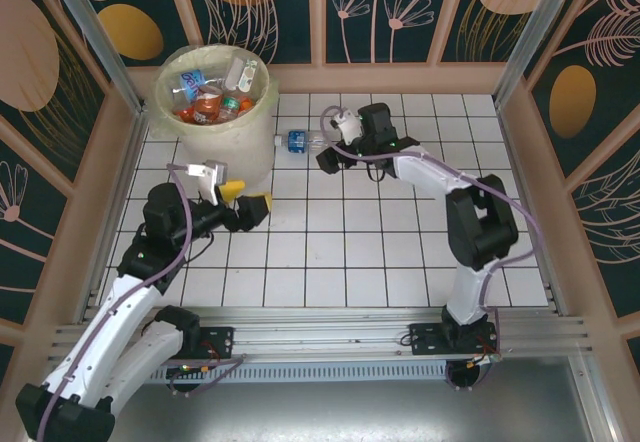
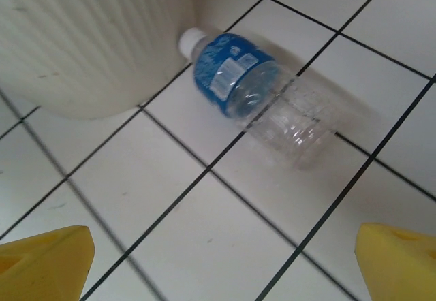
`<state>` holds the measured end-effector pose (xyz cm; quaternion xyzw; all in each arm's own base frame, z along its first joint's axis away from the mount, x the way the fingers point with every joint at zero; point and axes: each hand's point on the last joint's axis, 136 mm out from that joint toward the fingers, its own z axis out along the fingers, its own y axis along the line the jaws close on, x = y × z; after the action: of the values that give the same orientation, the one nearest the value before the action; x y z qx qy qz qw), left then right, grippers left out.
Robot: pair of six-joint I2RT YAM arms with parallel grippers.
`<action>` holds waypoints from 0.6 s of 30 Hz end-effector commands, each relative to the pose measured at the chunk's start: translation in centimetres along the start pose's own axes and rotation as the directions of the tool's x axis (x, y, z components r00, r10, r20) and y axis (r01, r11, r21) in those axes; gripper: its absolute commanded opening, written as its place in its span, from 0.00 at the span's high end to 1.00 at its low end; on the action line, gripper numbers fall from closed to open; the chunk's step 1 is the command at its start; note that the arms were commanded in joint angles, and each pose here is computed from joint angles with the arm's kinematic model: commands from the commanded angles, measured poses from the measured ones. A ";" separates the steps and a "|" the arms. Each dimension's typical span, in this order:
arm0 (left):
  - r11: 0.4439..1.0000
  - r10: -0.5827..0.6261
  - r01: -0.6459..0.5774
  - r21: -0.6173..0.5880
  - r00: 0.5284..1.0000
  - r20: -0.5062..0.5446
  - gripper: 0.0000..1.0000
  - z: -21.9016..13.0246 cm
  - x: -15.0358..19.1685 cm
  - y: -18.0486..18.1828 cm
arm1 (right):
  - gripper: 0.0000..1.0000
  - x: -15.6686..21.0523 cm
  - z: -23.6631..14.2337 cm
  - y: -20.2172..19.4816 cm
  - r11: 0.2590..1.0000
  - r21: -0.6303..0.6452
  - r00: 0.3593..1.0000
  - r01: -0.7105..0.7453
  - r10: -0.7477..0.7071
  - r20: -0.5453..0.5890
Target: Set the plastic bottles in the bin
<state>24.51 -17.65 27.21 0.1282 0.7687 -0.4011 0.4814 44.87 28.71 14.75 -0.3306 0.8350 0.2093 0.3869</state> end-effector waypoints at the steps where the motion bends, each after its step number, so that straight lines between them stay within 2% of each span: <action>1: 0.998 0.011 -0.009 0.057 0.999 -0.038 0.02 0.1 1.6 -0.5 | 0.01 -0.9 1.6 -1.7 0.997 0.015 0.997 0.073 -0.073 -0.020; 9: 0.998 0.022 -0.018 0.052 0.996 -0.082 0.01 0.8 2.6 0.1 | 0.01 -1.0 6.3 -4.6 0.993 0.017 0.992 0.113 -0.112 -0.060; 18: 1.000 0.018 -0.017 0.005 0.994 -0.112 0.01 1.2 3.4 1.2 | 0.01 -0.5 10.4 -4.7 0.987 -0.038 0.983 0.157 -0.160 -0.089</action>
<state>24.34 -18.32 23.60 0.1461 0.7922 -0.3994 0.4377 54.01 31.10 9.10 -0.3871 0.8271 0.1700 0.3705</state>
